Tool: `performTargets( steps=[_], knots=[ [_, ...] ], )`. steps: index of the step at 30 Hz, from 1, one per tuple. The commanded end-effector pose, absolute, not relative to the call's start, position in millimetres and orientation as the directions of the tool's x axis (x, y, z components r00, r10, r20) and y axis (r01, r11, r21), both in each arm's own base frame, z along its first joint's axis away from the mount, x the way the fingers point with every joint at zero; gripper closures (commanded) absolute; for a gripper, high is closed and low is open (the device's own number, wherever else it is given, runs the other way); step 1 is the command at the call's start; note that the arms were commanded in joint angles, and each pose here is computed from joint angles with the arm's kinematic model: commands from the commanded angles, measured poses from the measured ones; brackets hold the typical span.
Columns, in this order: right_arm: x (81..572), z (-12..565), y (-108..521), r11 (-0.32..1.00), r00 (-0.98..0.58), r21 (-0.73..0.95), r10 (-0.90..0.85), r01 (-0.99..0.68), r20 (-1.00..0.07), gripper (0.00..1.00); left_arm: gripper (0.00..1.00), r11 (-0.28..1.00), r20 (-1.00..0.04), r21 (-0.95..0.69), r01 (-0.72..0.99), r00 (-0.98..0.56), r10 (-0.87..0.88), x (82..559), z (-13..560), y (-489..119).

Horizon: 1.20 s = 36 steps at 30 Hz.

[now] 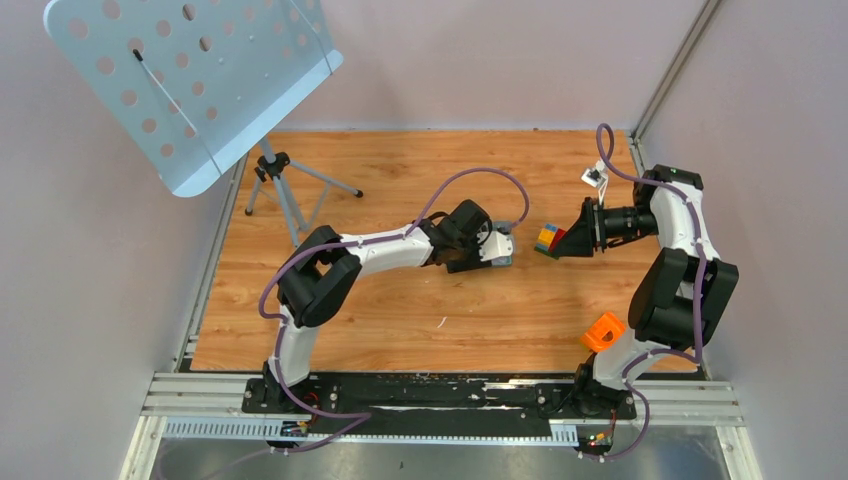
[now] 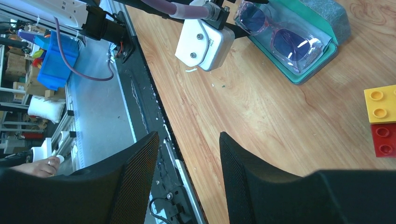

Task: Organize the sunglasses
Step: Place the sunglasses in the sunglasses case.

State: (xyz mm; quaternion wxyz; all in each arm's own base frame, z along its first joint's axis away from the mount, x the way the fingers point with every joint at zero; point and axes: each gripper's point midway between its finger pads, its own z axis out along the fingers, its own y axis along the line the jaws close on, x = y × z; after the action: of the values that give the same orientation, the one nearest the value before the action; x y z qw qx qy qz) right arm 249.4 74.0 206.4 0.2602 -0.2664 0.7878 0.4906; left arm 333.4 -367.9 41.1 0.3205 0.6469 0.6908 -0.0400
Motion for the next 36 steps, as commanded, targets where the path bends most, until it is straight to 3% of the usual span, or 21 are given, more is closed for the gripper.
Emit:
performTargets(
  steps=[1,12,25,36],
  knots=[
    [240.9,210.1,75.9,0.356,-0.747,0.672,-0.129,-0.649,-0.652,0.45,0.52,0.169,-0.479,0.39,0.905,0.043,0.877,340.7,39.1,-361.8],
    [239.9,208.0,75.9,0.354,-0.75,0.676,-0.129,-0.646,-0.648,0.45,0.43,0.185,-0.52,0.371,0.91,0.038,0.853,336.2,46.5,-366.0],
    [237.9,208.0,76.6,0.354,-0.751,0.677,-0.13,-0.645,-0.647,0.45,0.5,0.16,-0.581,0.331,0.93,0.067,0.811,328.4,48.1,-383.3],
    [239.5,208.5,76.3,0.355,-0.752,0.678,-0.129,-0.644,-0.647,0.45,0.37,0.166,-0.561,0.367,0.915,0.075,0.824,331.7,50.4,-375.4]
  ],
)
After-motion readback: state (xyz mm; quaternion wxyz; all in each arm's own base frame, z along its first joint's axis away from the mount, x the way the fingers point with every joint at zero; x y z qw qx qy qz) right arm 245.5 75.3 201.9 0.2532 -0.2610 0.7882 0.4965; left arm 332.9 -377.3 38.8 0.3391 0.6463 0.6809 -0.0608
